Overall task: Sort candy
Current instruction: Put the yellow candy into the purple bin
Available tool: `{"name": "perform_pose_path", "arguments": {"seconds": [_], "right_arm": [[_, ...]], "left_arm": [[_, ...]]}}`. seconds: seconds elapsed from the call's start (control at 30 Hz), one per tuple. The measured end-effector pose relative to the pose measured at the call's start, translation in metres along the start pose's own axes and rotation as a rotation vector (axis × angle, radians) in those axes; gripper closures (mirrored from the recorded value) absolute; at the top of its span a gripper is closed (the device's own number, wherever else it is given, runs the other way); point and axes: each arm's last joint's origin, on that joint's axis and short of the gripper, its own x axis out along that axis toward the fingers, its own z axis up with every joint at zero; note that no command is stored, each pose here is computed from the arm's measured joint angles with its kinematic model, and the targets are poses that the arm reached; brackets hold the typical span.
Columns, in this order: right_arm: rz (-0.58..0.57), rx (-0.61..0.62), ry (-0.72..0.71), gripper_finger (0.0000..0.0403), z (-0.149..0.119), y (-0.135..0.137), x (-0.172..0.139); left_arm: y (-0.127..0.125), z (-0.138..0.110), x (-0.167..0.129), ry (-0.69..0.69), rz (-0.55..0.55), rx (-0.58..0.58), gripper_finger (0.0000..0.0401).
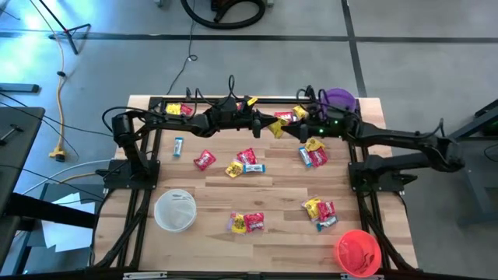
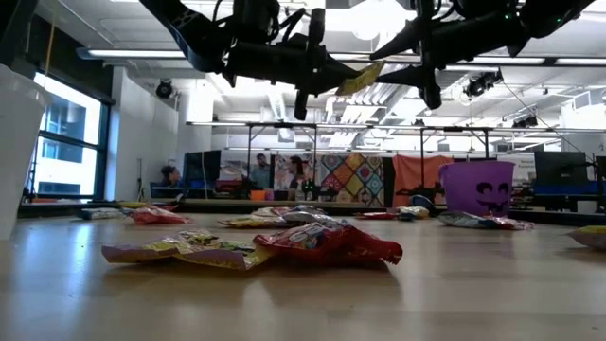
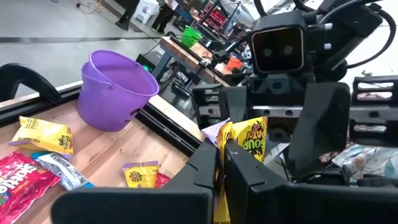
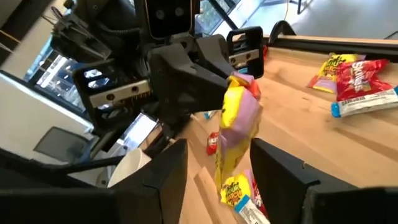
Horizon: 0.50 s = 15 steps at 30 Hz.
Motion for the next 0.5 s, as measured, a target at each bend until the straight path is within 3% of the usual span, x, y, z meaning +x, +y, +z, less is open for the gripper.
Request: {"name": "perform_pose_path", "arguments": {"seconds": [0.33,0.5], "right_arm": [[-0.017,-0.044,-0.034,0.0388,0.0015,0.0064,0.006],[-0.015,-0.043,-0.037,0.0387,0.0018,0.0066,0.006]], "left_arm": [[-0.0024,0.0019,-0.0003,-0.007,-0.04,0.031,0.0382],[-0.0026,0.002,-0.0003,-0.005,-0.047,0.032,0.0343]]}}
